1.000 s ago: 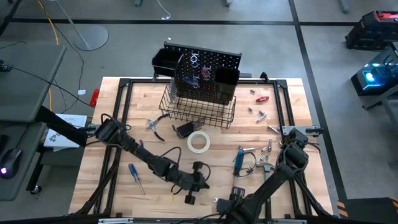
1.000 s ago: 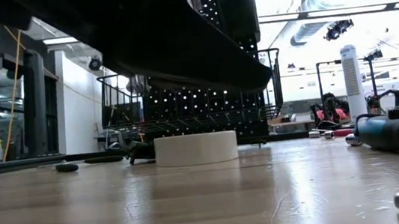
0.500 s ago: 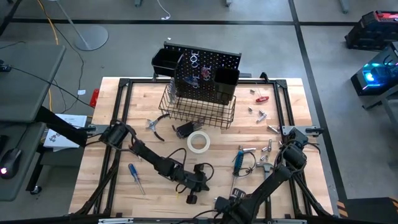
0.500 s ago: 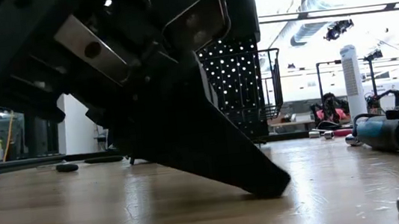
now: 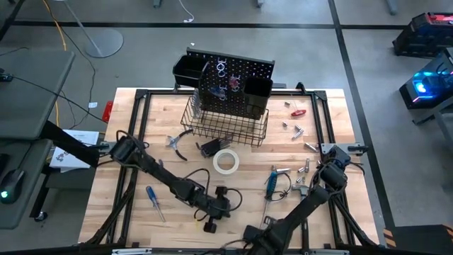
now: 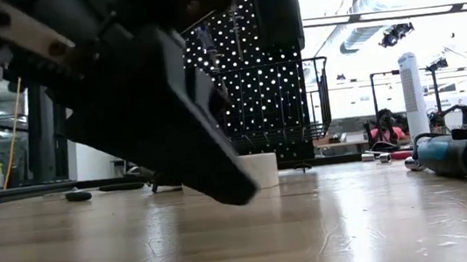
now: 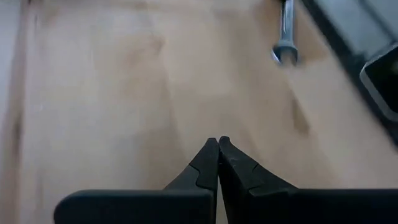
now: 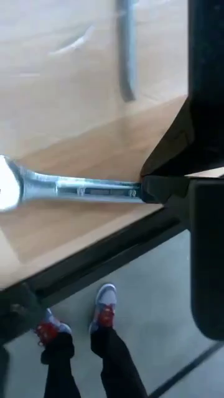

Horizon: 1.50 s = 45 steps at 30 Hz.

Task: Hang tools onto peg board
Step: Hang the wrench on the peg board

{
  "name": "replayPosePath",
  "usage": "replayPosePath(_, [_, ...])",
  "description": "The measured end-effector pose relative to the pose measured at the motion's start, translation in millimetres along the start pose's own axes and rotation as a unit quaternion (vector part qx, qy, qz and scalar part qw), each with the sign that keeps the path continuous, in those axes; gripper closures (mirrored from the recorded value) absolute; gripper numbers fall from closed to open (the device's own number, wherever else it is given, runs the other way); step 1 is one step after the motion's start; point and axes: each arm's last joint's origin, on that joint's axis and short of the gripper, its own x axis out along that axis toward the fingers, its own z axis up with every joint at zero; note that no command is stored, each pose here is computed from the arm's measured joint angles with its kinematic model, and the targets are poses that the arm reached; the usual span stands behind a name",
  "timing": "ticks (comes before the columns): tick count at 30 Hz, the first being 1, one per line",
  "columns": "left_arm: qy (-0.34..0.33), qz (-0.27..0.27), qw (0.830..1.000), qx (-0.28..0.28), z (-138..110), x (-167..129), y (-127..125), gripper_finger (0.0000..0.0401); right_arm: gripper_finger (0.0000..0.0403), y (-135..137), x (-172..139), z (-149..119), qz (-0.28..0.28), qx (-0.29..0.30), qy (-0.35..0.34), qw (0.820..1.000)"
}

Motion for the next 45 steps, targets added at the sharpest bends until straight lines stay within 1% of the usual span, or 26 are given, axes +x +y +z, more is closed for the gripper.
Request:
replayPosePath(5, [0.055, 0.016, 0.998, 0.027, -3, -14, 3, 0.0401, 0.0402, -13, -6, 23, -0.021, 0.005, -0.028, 0.999])
replayPosePath(8, [0.071, 0.023, 0.997, 0.035, -2, -24, 2, 0.0401, 0.0402, -19, -12, 35, -0.033, 0.002, -0.063, 0.997])
replayPosePath(10, [0.078, 0.026, 0.996, 0.039, -1, -32, 1, 0.0401, 0.0402, -26, -18, 44, -0.056, 0.001, -0.092, 0.994])
replayPosePath(13, [0.066, 0.029, 0.997, 0.024, -8, -50, 2, 0.0401, 0.0402, -37, -28, 55, -0.083, -0.004, -0.113, 0.99])
replayPosePath(16, [0.056, 0.048, 0.997, -0.01, -26, -77, 4, 0.0401, 0.0402, -43, -39, 66, -0.084, -0.015, -0.13, 0.988])
replayPosePath(18, [0.028, 0.056, 0.997, -0.035, -37, -97, 7, 0.0401, 0.0402, -44, -44, 72, -0.074, -0.039, -0.136, 0.987])
replayPosePath(20, [-0.01, 0.047, 0.997, -0.053, -44, -115, 9, 0.0401, 0.0402, -43, -46, 76, -0.062, -0.077, -0.14, 0.985])
replayPosePath(22, [-0.03, 0.042, 0.997, -0.065, -52, -129, 13, 0.0401, 0.0402, -44, -46, 79, -0.061, -0.111, -0.136, 0.983])
replayPosePath(25, [-0.065, 0.038, 0.994, -0.077, -54, -143, 20, 0.0401, 0.0402, -45, -51, 80, -0.068, -0.145, -0.131, 0.978])
replayPosePath(26, [-0.071, 0.041, 0.993, -0.08, -54, -146, 22, 0.0401, 0.0402, -44, -56, 80, -0.069, -0.148, -0.131, 0.978])
replayPosePath(28, [-0.083, 0.045, 0.993, -0.076, -50, -148, 26, 0.0401, 0.0402, -49, -67, 77, -0.089, -0.151, -0.118, 0.977])
replayPosePath(30, [-0.109, 0.047, 0.991, -0.065, -45, -148, 30, 0.0401, 0.0403, -58, -75, 71, -0.127, -0.135, -0.096, 0.978])
replayPosePath(32, [-0.138, 0.051, 0.987, -0.058, -38, -146, 35, 0.0401, 0.0403, -70, -81, 63, -0.167, -0.098, -0.074, 0.978])
replayPosePath(33, [-0.143, 0.055, 0.986, -0.058, -36, -144, 38, 0.0401, 0.0403, -75, -86, 61, -0.171, -0.078, -0.074, 0.979])
replayPosePath(35, [-0.148, 0.063, 0.985, -0.062, -35, -140, 43, 0.0401, 0.0403, -81, -98, 56, -0.143, -0.045, -0.087, 0.985])
replayPosePath(37, [-0.156, 0.067, 0.983, -0.065, -32, -136, 47, 0.0401, 0.0403, -89, -110, 50, -0.094, -0.013, -0.102, 0.99])
replayPosePath(40, [-0.157, 0.075, 0.983, -0.051, -26, -129, 52, 0.0401, 0.0403, -107, -121, 42, -0.043, 0.04, -0.12, 0.991])
replayPosePath(42, [-0.149, 0.083, 0.985, -0.037, -21, -121, 57, 0.0401, 0.0403, -120, -131, 37, -0.01, 0.085, -0.142, 0.986])
replayPosePath(44, [-0.141, 0.092, 0.985, -0.036, -13, -109, 65, 0.0401, 0.0403, -128, -144, 34, 0.041, 0.124, -0.188, 0.973])
replayPosePath(45, [-0.135, 0.09, 0.986, -0.034, -10, -103, 70, 0.0401, 0.0403, -132, -148, 32, 0.058, 0.142, -0.205, 0.967])
